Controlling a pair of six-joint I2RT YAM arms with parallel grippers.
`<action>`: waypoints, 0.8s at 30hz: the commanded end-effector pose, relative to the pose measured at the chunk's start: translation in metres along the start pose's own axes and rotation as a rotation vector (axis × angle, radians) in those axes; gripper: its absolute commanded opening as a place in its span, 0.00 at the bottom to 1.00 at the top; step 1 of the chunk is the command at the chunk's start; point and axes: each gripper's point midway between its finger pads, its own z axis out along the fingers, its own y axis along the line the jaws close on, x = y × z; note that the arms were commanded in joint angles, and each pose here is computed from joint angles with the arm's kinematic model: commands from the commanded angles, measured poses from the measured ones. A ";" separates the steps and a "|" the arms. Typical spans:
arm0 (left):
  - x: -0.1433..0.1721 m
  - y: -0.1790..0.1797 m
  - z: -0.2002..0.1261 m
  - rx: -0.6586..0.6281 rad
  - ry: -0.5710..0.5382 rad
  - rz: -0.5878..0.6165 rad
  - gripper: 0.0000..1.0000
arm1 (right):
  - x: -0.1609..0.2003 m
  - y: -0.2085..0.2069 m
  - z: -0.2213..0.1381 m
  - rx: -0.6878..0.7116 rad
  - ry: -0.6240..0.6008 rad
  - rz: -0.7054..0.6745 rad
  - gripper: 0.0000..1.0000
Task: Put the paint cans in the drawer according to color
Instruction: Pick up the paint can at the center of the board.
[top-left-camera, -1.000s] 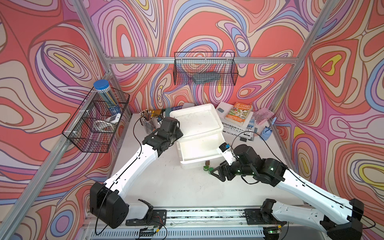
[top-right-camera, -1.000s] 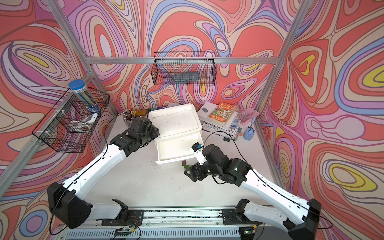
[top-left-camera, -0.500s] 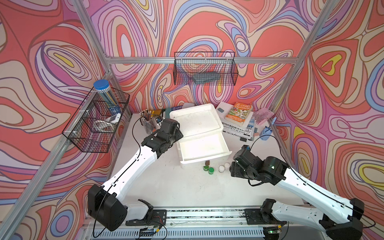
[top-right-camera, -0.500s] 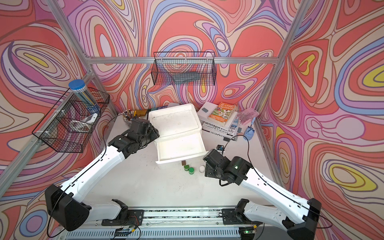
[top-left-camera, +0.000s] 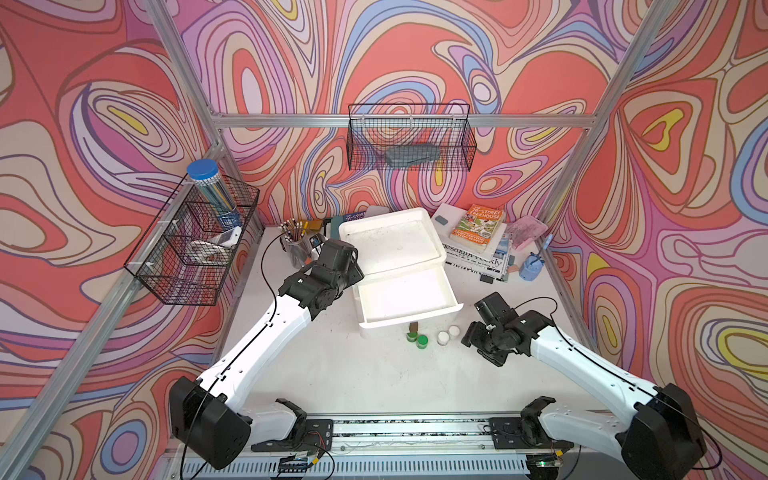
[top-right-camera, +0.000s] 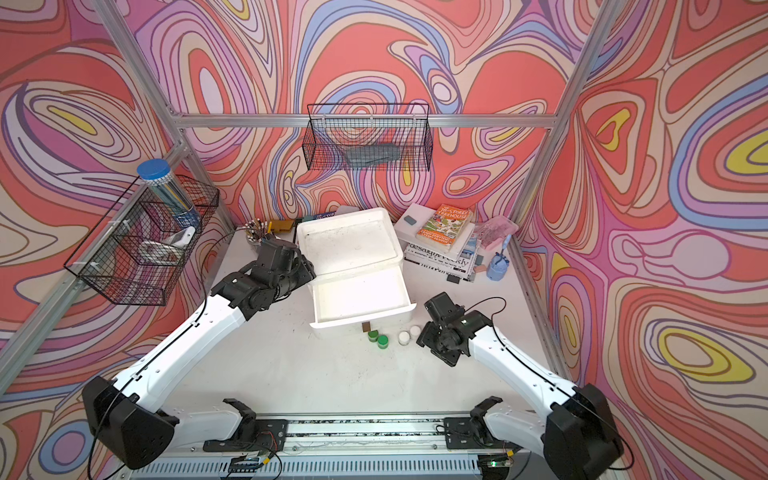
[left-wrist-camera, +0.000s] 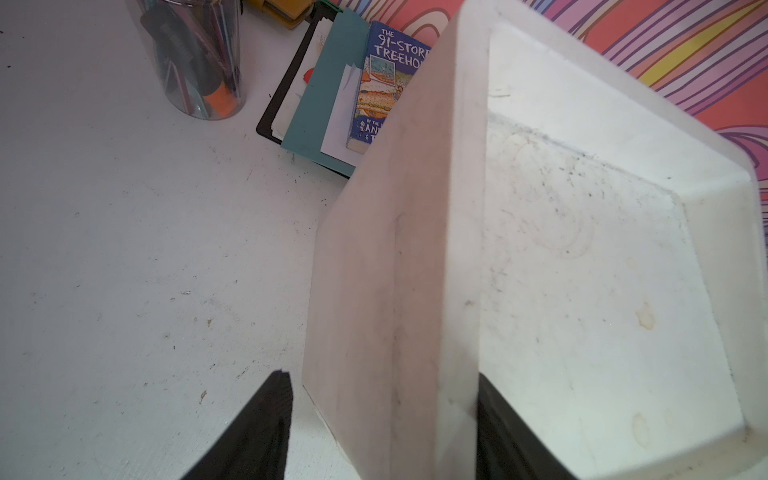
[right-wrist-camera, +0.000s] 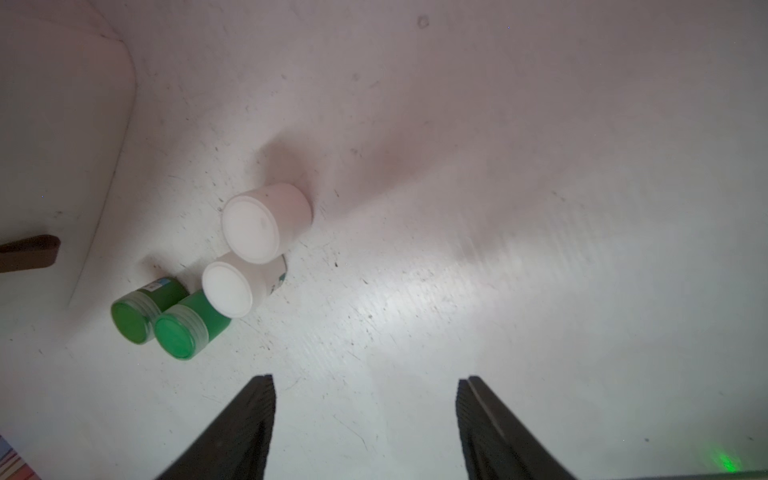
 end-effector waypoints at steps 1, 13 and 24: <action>0.007 0.023 -0.008 -0.082 0.015 0.032 0.63 | -0.018 0.026 0.003 -0.114 -0.006 -0.009 0.74; 0.004 0.014 -0.009 -0.038 0.019 0.052 0.74 | -0.046 0.032 0.033 -0.016 0.065 -0.097 0.75; -0.003 0.015 -0.012 -0.048 -0.006 0.058 0.73 | -0.045 0.033 0.050 0.040 0.165 -0.134 0.62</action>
